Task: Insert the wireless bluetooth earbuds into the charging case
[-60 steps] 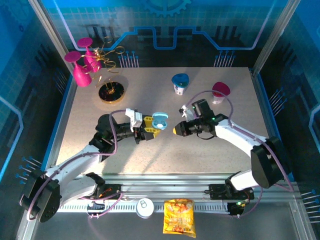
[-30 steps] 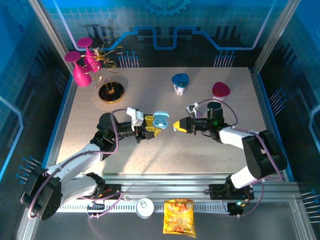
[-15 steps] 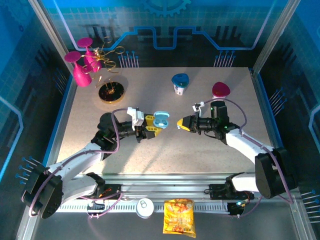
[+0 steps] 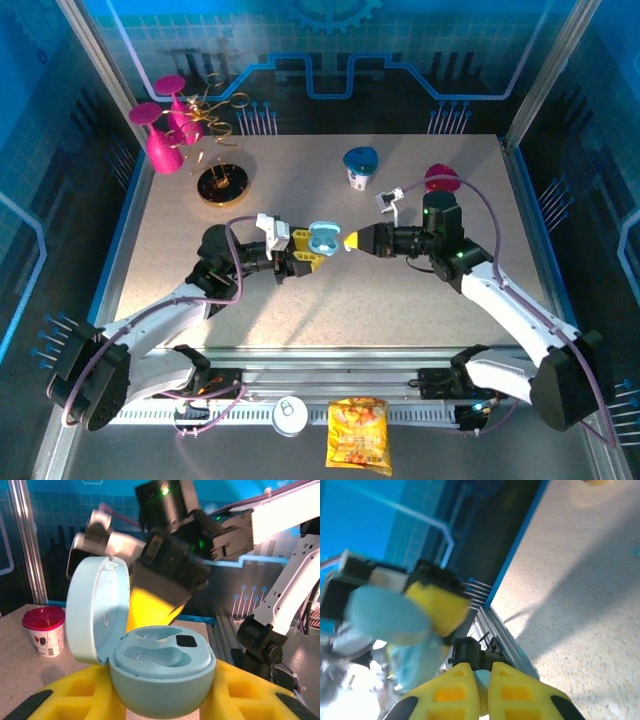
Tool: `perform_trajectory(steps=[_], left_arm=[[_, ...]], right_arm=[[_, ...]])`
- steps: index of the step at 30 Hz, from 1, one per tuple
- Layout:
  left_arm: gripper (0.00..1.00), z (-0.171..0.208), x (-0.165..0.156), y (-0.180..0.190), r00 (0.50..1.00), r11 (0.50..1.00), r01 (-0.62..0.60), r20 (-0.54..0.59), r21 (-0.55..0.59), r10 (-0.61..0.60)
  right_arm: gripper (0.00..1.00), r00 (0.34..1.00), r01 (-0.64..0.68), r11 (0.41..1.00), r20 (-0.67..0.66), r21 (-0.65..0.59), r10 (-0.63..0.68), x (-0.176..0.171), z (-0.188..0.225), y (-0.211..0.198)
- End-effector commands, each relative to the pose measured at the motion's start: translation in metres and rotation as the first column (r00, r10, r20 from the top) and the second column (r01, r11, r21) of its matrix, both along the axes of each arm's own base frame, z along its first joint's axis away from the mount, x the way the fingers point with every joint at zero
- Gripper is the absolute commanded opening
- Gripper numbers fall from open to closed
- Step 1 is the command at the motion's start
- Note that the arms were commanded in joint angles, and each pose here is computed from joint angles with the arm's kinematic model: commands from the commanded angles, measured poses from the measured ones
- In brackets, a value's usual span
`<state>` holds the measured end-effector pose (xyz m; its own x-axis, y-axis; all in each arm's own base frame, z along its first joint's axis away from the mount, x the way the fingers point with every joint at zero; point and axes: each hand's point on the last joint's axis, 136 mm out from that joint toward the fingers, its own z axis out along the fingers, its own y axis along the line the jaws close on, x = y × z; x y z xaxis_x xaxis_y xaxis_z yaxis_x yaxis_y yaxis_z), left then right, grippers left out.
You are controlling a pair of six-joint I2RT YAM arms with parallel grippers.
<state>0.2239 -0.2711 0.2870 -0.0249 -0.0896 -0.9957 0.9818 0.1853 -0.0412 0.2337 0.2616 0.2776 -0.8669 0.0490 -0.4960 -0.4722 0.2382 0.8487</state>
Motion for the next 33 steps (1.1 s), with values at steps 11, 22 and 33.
perform_trajectory(steps=[11,22,33], left_arm=[[0.35,0.008,-0.007,0.005,0.999,1.000,0.015,0.035,-0.024,-0.015],[0.35,0.006,-0.006,0.006,0.999,1.000,-0.005,0.043,-0.031,0.006],[0.35,0.009,-0.008,0.006,0.999,0.999,0.004,0.047,-0.037,-0.002]], right_arm=[[0.05,0.912,-0.169,0.985,0.386,0.045,0.139,-0.039,0.057,0.031],[0.05,0.869,-0.165,0.986,0.472,-0.007,0.149,-0.048,0.065,0.019],[0.05,0.821,-0.131,0.991,0.561,0.010,0.103,-0.050,0.085,0.013]])
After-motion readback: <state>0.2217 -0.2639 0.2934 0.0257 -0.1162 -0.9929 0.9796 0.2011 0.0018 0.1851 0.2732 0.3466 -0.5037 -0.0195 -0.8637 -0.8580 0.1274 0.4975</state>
